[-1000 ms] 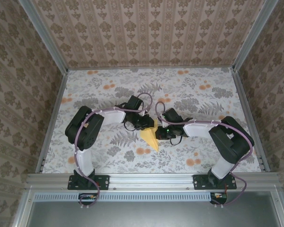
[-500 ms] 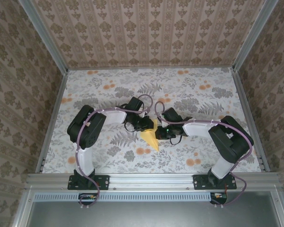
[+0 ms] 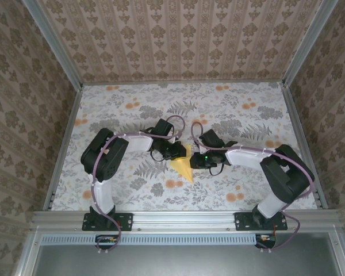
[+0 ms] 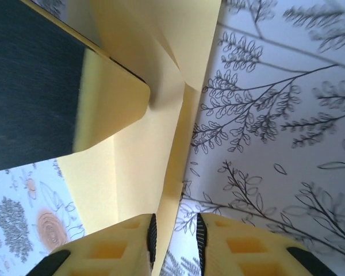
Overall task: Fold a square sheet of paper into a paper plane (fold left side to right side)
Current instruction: Fourth fold the wing at the center of the table.
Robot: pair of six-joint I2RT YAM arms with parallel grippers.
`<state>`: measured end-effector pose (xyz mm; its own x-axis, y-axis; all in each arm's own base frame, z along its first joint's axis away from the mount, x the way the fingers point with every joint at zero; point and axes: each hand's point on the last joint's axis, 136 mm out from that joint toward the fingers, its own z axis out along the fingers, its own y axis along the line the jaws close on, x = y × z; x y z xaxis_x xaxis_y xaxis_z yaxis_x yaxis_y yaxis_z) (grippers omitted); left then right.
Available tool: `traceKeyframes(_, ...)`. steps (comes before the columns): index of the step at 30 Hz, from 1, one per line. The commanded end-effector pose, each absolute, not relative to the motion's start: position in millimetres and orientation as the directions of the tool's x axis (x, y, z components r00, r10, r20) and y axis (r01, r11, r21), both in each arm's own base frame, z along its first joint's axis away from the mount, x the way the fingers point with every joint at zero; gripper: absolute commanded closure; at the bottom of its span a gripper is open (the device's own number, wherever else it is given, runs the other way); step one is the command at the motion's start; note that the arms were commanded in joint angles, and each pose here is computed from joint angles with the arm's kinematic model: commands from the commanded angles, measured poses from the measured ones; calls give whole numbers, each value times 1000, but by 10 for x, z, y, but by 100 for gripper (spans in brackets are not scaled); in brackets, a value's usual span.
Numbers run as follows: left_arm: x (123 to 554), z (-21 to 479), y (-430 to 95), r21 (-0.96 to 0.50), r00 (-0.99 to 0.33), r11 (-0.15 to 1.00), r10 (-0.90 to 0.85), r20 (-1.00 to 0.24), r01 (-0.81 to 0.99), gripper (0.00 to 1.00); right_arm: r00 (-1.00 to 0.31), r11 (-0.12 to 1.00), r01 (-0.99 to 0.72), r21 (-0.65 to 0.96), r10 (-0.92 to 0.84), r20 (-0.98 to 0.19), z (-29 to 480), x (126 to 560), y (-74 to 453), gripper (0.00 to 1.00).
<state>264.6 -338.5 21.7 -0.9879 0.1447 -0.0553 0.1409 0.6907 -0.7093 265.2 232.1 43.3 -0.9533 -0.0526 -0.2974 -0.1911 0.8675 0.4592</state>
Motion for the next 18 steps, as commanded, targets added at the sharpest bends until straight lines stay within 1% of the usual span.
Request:
traceKeyframes(1, 2473, -80, -3178, -631, -990, 769, 140, 12, 101, 82, -946, 872, -202, 446, -56, -319, 651, 2625, 2256, 71)
traceKeyframes(3, 2467, -80, -3183, -632, -990, 768, 141, 13, 102, 82, -948, 845, -207, 493, -49, -313, 722, 2567, 2313, 71)
traceKeyframes(9, 2474, -77, -3181, -631, -990, 769, 140, 10, 102, 82, -968, 727, -189, 660, -27, -248, 783, 2394, 2612, 80)
traceKeyframes(12, 2474, -72, -3180, -631, -990, 769, 141, 9, 104, 82, -975, 703, -181, 688, -39, -217, 720, 2352, 2747, 82)
traceKeyframes(18, 2467, -68, -3182, -630, -990, 770, 142, 8, 105, 82, -982, 711, -167, 683, -60, -177, 536, 2344, 2850, 84)
